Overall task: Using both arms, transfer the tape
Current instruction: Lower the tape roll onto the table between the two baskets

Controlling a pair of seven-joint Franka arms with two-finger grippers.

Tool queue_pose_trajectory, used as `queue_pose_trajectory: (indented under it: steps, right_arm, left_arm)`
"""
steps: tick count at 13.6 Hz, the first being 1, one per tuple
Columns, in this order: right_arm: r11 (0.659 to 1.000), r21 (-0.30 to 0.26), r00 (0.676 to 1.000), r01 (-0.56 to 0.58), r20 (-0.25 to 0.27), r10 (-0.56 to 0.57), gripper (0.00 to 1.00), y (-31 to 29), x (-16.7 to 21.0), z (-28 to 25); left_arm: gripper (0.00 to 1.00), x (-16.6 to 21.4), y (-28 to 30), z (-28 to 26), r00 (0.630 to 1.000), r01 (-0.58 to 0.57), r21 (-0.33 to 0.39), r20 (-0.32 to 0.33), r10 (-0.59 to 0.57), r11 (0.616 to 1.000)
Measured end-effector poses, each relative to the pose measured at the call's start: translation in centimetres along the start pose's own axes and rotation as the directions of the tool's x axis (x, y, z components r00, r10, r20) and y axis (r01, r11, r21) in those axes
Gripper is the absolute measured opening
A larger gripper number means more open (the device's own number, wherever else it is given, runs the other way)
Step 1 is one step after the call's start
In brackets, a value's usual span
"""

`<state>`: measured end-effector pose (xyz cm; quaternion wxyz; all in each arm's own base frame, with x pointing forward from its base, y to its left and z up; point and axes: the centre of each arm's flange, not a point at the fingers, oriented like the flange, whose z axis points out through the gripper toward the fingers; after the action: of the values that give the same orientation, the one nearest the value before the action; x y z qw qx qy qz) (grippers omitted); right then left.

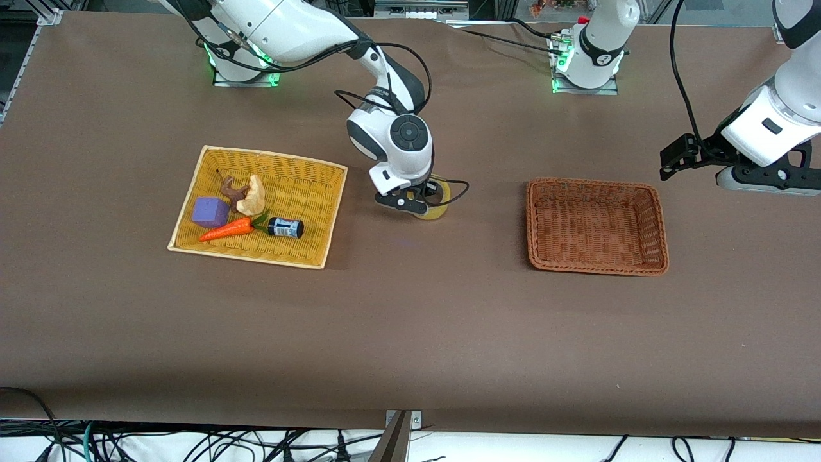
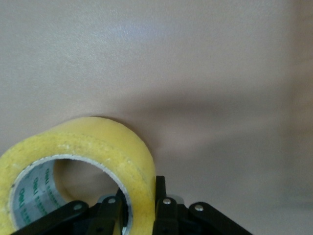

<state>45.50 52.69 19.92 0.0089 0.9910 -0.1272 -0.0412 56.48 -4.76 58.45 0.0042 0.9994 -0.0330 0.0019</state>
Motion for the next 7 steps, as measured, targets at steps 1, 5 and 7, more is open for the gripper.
queue_pose_trajectory:
  steps: [1, 5, 7]
  right_arm:
    - [1.0, 0.001, 1.0, 0.0, 0.0, 0.0, 0.37, 0.0, 0.0, 0.0]
    - [0.999, 0.032, 1.0, 0.001, -0.021, -0.001, 0.77, -0.8, 0.7, -1.6]
    - [0.998, 0.039, 0.997, 0.039, -0.069, -0.037, 0.99, -1.4, 1.7, -4.0]
  left_arm:
    - [1.0, 0.0, 0.0, 0.0, 1.0, 0.001, 0.0, 0.0, -0.001, 1.0]
    - [1.0, 0.0, 0.0, 0.0, 1.0, 0.001, 0.0, 0.0, -0.001, 1.0]
    - [1.0, 0.0, 0.0, 0.0, 1.0, 0.001, 0.0, 0.001, -0.001, 1.0]
